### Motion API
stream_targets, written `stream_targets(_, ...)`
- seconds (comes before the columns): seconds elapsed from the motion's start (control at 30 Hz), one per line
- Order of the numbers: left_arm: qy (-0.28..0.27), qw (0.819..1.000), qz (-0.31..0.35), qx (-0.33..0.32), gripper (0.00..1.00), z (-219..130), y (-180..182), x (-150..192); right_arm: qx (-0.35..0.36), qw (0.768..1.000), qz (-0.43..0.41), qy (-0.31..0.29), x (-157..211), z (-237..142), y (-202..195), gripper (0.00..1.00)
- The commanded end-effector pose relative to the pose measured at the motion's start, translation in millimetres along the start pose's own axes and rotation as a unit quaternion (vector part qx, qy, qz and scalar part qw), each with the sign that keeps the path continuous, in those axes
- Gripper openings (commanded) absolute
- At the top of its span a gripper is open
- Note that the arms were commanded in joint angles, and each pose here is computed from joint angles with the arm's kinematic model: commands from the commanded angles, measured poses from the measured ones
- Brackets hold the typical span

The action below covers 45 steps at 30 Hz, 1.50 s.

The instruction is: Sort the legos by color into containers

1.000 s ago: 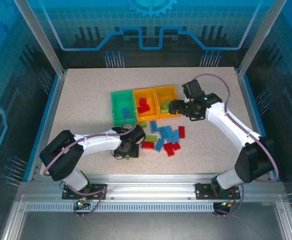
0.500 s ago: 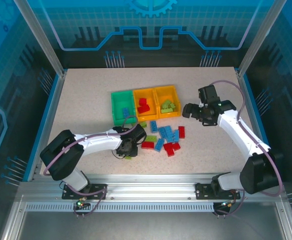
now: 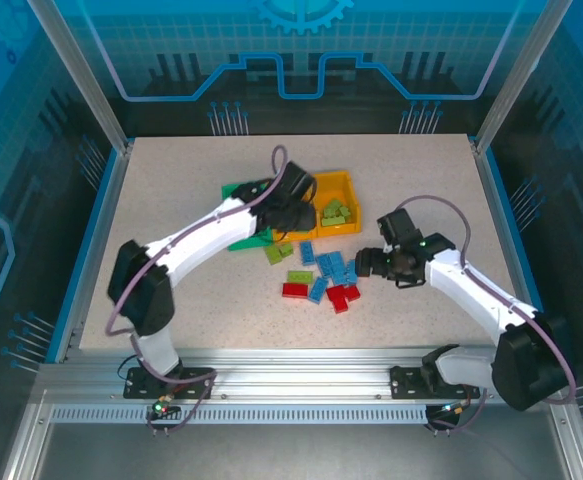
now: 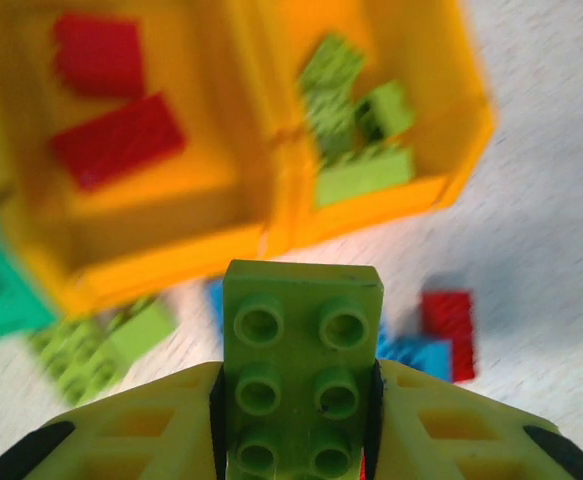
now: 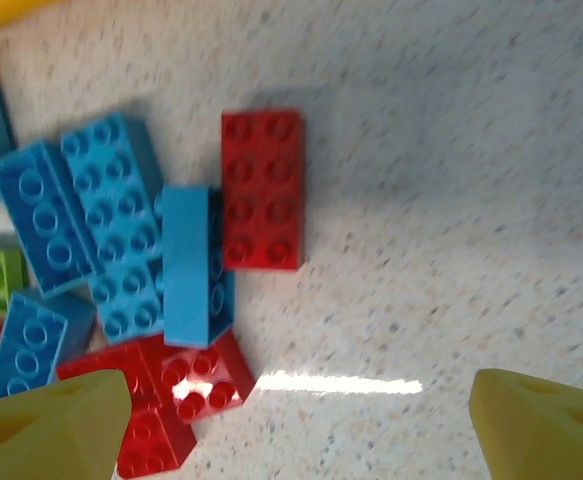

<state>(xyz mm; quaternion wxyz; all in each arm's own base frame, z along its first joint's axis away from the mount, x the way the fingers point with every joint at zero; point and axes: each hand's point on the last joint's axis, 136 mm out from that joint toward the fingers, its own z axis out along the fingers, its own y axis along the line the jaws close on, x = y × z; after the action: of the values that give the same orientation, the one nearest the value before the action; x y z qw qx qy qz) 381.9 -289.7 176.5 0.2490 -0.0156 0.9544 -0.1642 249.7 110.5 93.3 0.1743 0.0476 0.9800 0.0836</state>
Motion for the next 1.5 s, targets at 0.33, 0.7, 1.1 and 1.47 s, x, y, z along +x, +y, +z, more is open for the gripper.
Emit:
stream_targets(0.33,0.057,0.997,0.017,0.049,0.36,96,-42,-44,-0.015,0.998,0.053,0.001,44,12,3,0.85)
stream_targets(0.7,0.062,0.996,-0.012,0.057,0.63,111,-43,-47,-0.041,0.999,0.033,0.005,33,23,24,0.74)
stream_targets(1.1,-0.005,0.998,-0.029,0.062,0.99,23,-32,-58,-0.041,0.999,0.001,0.007,20,35,48,0.71)
stream_targets(1.47,-0.022,0.997,-0.068,0.028,0.99,-23,40,-11,0.023,0.998,-0.035,0.043,13,60,44,0.60)
